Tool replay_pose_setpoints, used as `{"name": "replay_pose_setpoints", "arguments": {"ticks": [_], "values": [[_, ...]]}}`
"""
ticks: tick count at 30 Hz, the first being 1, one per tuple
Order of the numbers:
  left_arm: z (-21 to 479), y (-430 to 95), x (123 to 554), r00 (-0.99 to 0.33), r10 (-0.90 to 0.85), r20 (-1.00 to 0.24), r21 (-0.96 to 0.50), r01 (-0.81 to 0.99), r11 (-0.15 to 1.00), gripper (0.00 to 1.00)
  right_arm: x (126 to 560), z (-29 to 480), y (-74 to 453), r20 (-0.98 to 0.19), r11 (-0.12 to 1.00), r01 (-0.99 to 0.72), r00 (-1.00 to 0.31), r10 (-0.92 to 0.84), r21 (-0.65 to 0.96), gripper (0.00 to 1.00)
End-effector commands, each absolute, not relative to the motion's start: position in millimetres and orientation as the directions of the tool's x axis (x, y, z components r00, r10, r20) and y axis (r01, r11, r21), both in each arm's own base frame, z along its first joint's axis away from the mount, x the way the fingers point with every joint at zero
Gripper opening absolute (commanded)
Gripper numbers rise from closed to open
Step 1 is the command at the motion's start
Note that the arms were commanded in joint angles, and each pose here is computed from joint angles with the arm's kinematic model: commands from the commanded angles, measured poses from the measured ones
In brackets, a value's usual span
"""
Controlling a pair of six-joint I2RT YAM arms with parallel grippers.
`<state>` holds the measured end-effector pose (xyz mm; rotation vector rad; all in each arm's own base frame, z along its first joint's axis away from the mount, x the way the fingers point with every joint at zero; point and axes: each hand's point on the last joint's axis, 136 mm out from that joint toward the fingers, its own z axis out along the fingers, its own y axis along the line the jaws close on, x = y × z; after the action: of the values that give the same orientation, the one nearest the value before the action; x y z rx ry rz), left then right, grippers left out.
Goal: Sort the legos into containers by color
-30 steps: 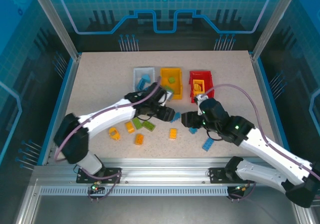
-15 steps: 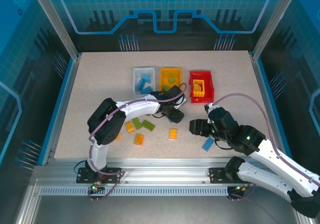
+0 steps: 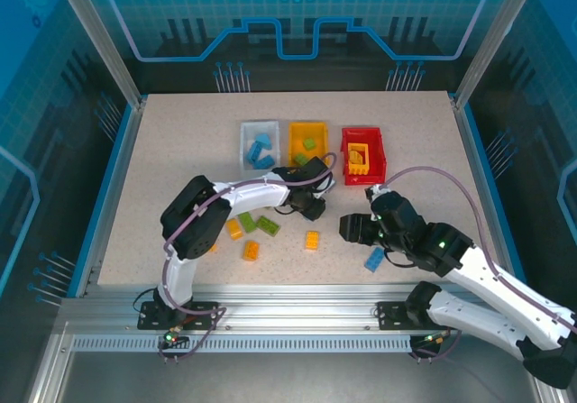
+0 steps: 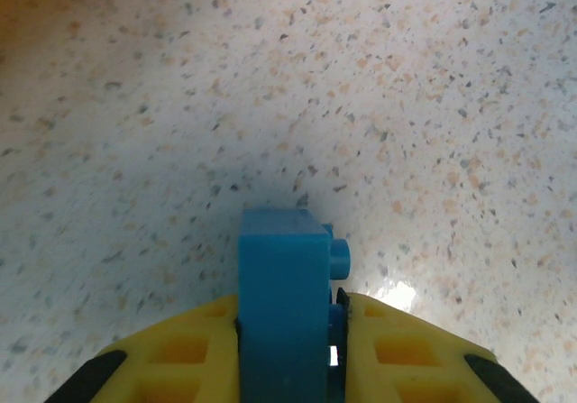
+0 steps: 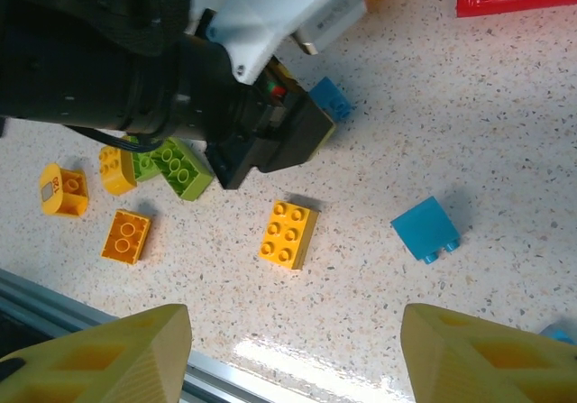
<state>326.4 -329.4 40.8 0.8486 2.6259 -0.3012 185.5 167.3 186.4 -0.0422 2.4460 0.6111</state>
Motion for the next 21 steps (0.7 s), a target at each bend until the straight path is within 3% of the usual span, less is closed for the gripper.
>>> {"name": "replay_pose_setpoints", "arguments": {"ticks": [1,6,10,14,21], "values": [[111,-306,348,-0.769,0.358,-0.529,-0.132,0.492,0.861,0.18,188,201,182,-0.603,0.87,-0.246,-0.795,0.072,0.428,0.63],[160,-242,384,-0.837,0.068,-0.543,-0.309,0.274,0.911,0.17,200,217,223,-0.666,0.795,-0.408,-0.746,-0.007,0.449,0.63],[173,-204,419,-0.85,-0.096,-0.517,-0.415,0.152,0.897,0.17,208,231,268,-0.76,0.739,-0.564,-0.641,-0.11,0.369,0.63],[163,-184,459,-0.863,-0.186,-0.469,-0.475,0.069,0.877,0.17,228,254,309,-0.818,0.726,-0.616,-0.56,-0.133,0.304,0.62],[122,-168,510,-0.882,-0.275,-0.384,-0.507,-0.047,0.86,0.16,245,262,334,-0.824,0.735,-0.608,-0.553,-0.12,0.301,0.61]]}}
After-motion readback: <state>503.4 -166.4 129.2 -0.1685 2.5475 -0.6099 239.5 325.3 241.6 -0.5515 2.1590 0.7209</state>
